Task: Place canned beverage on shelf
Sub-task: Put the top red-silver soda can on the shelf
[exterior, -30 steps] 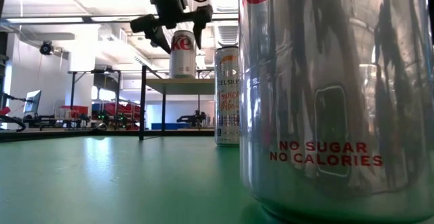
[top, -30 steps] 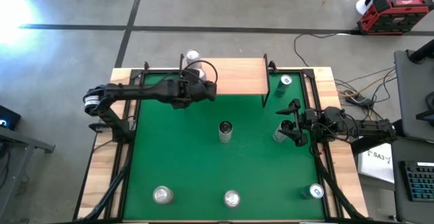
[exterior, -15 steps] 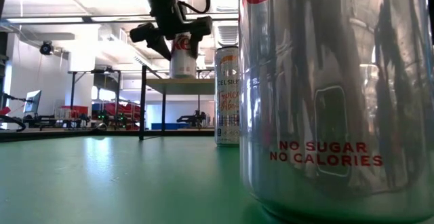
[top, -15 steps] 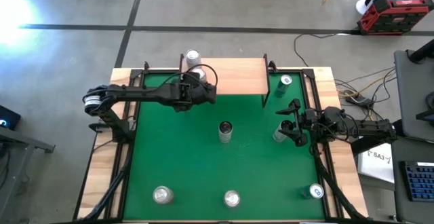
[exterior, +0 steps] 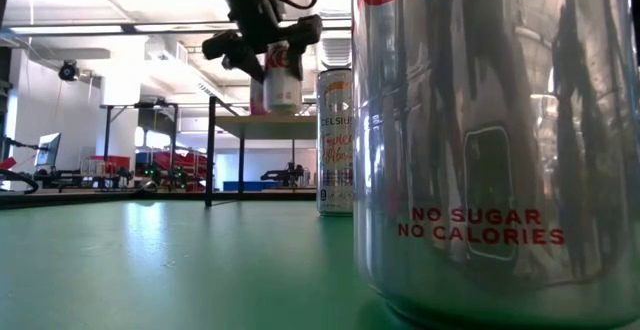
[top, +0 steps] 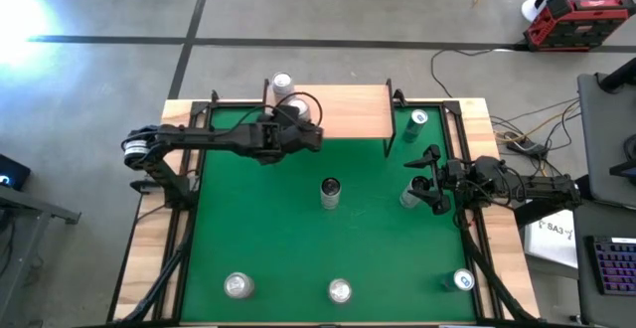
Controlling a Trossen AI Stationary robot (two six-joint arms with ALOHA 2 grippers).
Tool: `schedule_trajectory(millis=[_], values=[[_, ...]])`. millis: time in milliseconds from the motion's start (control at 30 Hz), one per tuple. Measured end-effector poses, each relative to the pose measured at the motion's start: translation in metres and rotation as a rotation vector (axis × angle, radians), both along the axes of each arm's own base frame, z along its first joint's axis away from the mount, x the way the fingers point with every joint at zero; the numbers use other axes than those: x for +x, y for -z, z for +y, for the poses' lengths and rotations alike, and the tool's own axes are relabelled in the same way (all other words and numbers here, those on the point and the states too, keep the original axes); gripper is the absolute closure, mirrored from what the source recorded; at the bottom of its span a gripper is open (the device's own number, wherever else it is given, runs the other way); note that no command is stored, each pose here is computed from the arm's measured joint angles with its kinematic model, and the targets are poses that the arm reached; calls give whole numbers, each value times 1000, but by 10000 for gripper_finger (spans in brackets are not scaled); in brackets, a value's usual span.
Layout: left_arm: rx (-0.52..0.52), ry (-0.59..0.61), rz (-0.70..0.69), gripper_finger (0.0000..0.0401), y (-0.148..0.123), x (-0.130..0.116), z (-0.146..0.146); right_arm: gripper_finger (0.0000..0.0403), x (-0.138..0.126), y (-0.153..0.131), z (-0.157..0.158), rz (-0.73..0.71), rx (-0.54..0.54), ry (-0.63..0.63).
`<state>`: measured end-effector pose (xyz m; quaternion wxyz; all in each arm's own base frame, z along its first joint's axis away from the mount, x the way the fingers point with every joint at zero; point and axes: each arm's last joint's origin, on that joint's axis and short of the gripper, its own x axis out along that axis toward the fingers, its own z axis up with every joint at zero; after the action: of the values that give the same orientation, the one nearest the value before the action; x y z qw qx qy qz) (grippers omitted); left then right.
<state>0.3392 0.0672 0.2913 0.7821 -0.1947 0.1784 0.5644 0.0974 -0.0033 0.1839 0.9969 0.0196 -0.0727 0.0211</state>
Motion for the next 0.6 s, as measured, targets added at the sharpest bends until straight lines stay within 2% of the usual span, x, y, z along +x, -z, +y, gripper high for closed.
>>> schedule_trajectory(millis=[367, 600], values=[[32, 16, 31, 119, 9, 28, 12, 46, 0, 0, 0, 1, 0, -1], [8, -30, 9, 118, -3, 41, 27, 46, 0, 0, 0, 0, 0, 0]])
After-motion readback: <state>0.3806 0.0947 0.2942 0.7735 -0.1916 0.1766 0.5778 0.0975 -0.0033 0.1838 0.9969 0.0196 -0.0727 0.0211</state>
